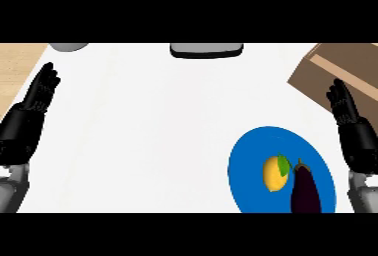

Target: Pick the lemon from the plate and place it in the cardboard box

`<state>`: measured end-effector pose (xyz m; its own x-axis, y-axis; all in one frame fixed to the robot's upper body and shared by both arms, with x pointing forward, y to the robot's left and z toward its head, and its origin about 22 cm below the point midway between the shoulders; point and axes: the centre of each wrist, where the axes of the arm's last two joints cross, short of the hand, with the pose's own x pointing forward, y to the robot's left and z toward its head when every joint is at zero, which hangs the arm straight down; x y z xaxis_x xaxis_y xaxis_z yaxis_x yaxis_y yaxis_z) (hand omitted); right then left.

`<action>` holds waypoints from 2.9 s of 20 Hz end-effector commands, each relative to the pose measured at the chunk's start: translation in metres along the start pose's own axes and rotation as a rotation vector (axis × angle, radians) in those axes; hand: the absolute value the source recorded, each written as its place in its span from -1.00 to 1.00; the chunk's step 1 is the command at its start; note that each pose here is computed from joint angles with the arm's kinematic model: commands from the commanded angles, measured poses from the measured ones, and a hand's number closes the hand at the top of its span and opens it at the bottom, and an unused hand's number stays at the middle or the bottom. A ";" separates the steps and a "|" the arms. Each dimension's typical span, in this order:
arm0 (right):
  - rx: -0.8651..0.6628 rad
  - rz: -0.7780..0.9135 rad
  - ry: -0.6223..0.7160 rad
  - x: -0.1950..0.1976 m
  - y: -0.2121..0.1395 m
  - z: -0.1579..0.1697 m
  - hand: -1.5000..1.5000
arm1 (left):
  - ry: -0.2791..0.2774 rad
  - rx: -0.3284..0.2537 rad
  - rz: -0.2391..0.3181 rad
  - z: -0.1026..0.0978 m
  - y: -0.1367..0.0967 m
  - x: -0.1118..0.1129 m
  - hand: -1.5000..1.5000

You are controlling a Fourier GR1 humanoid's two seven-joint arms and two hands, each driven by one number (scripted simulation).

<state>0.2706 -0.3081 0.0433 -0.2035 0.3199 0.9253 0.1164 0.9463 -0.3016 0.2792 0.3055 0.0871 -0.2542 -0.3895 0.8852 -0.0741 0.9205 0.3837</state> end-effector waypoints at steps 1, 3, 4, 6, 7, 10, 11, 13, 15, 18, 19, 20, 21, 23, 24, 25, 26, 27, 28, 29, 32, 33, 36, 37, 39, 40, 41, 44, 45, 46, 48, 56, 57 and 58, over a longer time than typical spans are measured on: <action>-0.052 0.019 -0.050 0.017 -0.011 0.013 -1.00 | -0.025 -0.003 -0.031 -0.011 -0.017 0.015 0.00; -0.141 0.063 -0.124 0.069 -0.035 0.012 -1.00 | -0.019 -0.085 -0.035 0.001 -0.004 0.007 0.00; -0.207 0.084 -0.170 0.085 -0.046 0.008 -1.00 | -0.012 -0.117 -0.023 -0.003 -0.006 0.018 0.00; -0.288 0.136 -0.258 0.125 -0.070 0.005 -1.00 | 0.016 -0.158 -0.049 0.002 -0.006 0.005 0.00; -0.166 0.490 -0.013 0.082 -0.085 0.018 -1.00 | 0.061 -0.158 0.002 0.013 -0.016 -0.007 0.00; -0.238 0.402 -0.028 0.112 -0.077 0.061 -1.00 | 0.029 -0.226 0.030 0.016 -0.030 -0.005 0.00; -0.244 0.432 -0.039 0.124 -0.073 0.067 -1.00 | 0.032 -0.232 0.020 0.007 -0.016 -0.007 0.00; -0.186 0.518 -0.088 0.127 -0.073 0.084 -1.00 | 0.028 -0.241 0.036 0.001 -0.023 -0.009 0.00; -0.100 0.618 -0.089 0.111 -0.071 0.095 -1.00 | 0.027 -0.245 0.027 0.005 -0.039 -0.009 0.00; -0.053 0.726 -0.084 0.134 -0.062 0.096 -1.00 | 0.026 -0.273 0.050 0.006 -0.037 -0.010 0.00; -0.023 0.756 -0.082 0.153 -0.064 0.104 -1.00 | 0.008 -0.245 0.051 0.011 -0.040 -0.001 0.00; 0.006 0.790 -0.034 0.147 -0.060 0.100 -1.00 | -0.004 -0.274 0.036 0.006 -0.026 0.004 0.00; 0.045 0.798 -0.013 0.151 -0.055 0.102 -1.00 | 0.006 -0.277 0.033 -0.001 -0.031 -0.006 0.00; 0.120 0.907 0.078 0.160 -0.049 0.108 -1.00 | -0.001 -0.255 0.038 -0.005 -0.032 -0.004 0.00; 0.159 0.938 0.120 0.166 -0.050 0.106 -1.00 | -0.007 -0.264 0.049 0.000 -0.041 0.001 0.00; 0.211 0.972 0.161 0.166 -0.042 0.109 -1.00 | -0.010 -0.296 0.031 0.009 -0.041 0.000 0.00; 0.227 0.995 0.166 0.168 -0.038 0.107 -1.00 | -0.006 -0.285 0.044 -0.008 -0.032 -0.001 0.00; 0.258 1.016 0.191 0.176 -0.033 0.108 -1.00 | -0.014 -0.299 0.041 0.001 -0.043 -0.006 0.00; 0.297 1.034 0.225 0.180 -0.034 0.105 -1.00 | -0.008 -0.295 0.052 -0.005 -0.045 -0.001 0.00; 0.309 1.055 0.245 0.176 -0.025 0.103 -1.00 | -0.023 -0.309 0.032 -0.006 -0.039 -0.001 0.00; 0.345 1.122 0.298 0.190 -0.012 0.102 -1.00 | -0.015 -0.311 0.049 -0.007 -0.062 -0.003 0.00; 0.339 1.153 0.315 0.191 -0.009 0.099 -1.00 | -0.006 -0.313 0.049 -0.011 -0.052 -0.005 0.00; 0.368 1.168 0.384 0.194 0.008 0.092 -1.00 | -0.019 -0.305 0.050 -0.022 -0.054 0.001 0.00; 0.369 1.180 0.393 0.196 0.015 0.096 -1.00 | -0.022 -0.343 0.062 -0.011 -0.061 -0.003 0.00; 0.389 1.196 0.440 0.194 0.027 0.087 -1.00 | -0.011 -0.321 0.058 -0.014 -0.058 -0.006 0.00; 0.391 1.167 0.451 0.193 0.034 0.086 -1.00 | -0.029 -0.305 0.044 -0.006 -0.052 -0.013 0.00; 0.387 1.178 0.485 0.188 0.038 0.077 -1.00 | -0.028 -0.329 0.058 -0.010 -0.051 -0.002 0.00; 0.386 1.165 0.496 0.192 0.051 0.081 -1.00 | -0.028 -0.315 0.047 -0.010 -0.066 0.007 0.00; 0.409 1.146 0.498 0.183 0.062 0.081 -1.00 | -0.008 -0.320 0.047 -0.007 -0.052 -0.011 0.00; 0.427 1.151 0.505 0.180 0.067 0.081 -1.00 | -0.020 -0.299 0.042 -0.012 -0.041 -0.002 0.00; 0.424 1.167 0.517 0.175 0.079 0.075 -1.00 | -0.018 -0.302 0.054 -0.015 -0.044 0.003 0.00; 0.356 1.217 0.538 0.150 0.112 0.057 -1.00 | -0.001 -0.312 0.053 -0.013 -0.049 0.002 0.00; 0.353 1.217 0.522 0.154 0.106 0.067 -1.00 | 0.006 -0.270 0.044 -0.017 -0.038 -0.003 0.00; 0.362 1.225 0.524 0.154 0.117 0.062 -1.00 | -0.001 -0.294 0.049 -0.013 -0.044 -0.010 0.00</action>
<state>0.1896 -0.1686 0.1386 0.1001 0.9915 0.0830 -0.3097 0.1104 -0.9444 0.2957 0.2648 0.0688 -0.2521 -0.3487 0.9027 0.2199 0.8878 0.4044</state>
